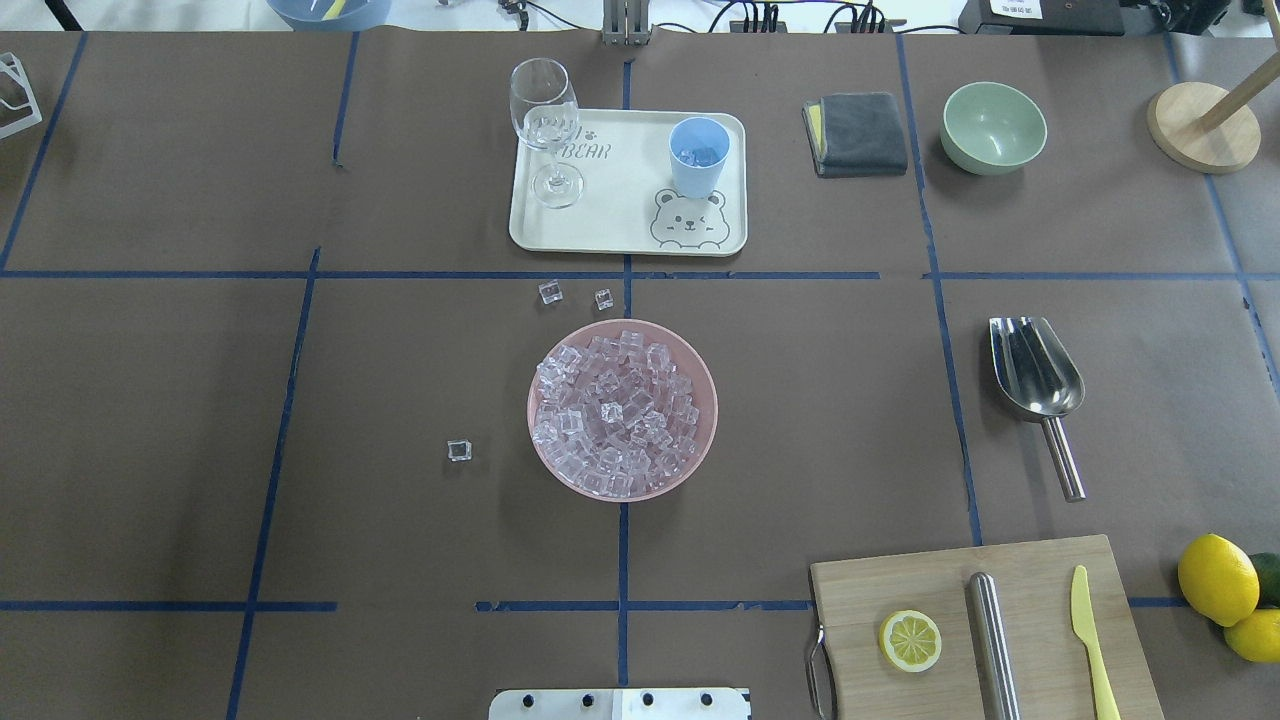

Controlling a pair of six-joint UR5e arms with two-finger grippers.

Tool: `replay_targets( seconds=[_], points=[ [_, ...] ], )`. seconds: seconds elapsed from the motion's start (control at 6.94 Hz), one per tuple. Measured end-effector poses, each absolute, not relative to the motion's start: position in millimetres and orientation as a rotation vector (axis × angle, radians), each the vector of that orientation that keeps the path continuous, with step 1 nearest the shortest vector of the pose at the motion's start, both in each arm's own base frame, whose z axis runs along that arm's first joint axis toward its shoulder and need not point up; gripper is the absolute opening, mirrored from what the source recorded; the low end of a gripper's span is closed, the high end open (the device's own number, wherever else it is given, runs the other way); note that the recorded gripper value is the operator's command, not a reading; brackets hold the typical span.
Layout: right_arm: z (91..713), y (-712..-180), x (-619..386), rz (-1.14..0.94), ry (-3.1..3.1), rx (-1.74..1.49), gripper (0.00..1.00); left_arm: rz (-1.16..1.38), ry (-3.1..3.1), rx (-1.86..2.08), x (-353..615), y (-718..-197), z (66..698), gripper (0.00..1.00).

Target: Put ice in cup with scoop

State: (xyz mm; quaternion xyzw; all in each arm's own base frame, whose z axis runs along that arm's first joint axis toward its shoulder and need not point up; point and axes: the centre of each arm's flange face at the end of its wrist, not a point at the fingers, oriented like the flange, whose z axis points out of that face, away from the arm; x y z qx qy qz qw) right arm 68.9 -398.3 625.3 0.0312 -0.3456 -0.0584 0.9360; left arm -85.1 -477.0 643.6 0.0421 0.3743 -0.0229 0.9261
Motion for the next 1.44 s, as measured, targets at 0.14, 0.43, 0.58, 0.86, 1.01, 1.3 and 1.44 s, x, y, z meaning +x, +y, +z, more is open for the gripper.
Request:
replay_targets(
  seconds=[0.14,0.43,0.58,0.86,1.01,1.3,1.44],
  points=[
    [634,-398,63,-0.125,-0.709,0.040,1.00,-0.048,0.802,0.076,-82,-472,646,1.00],
    [649,-398,54,-0.136,-0.711,0.003,1.00,-0.048,0.826,0.069,-79,-469,648,1.00],
    [653,-397,52,-0.137,-0.711,-0.005,1.00,-0.047,0.828,0.069,-79,-469,648,1.00],
    [655,-397,52,-0.138,-0.711,-0.009,1.00,-0.039,0.830,0.067,-75,-469,647,1.00],
    [655,-397,52,-0.139,-0.711,-0.009,1.00,-0.035,0.831,0.066,-73,-470,647,1.00],
    [656,-397,52,-0.139,-0.714,-0.010,1.00,-0.031,0.831,0.064,-71,-470,647,1.00],
    [656,-397,51,-0.138,-0.718,-0.010,1.00,-0.030,0.831,0.064,-71,-470,647,1.00]
  ],
)
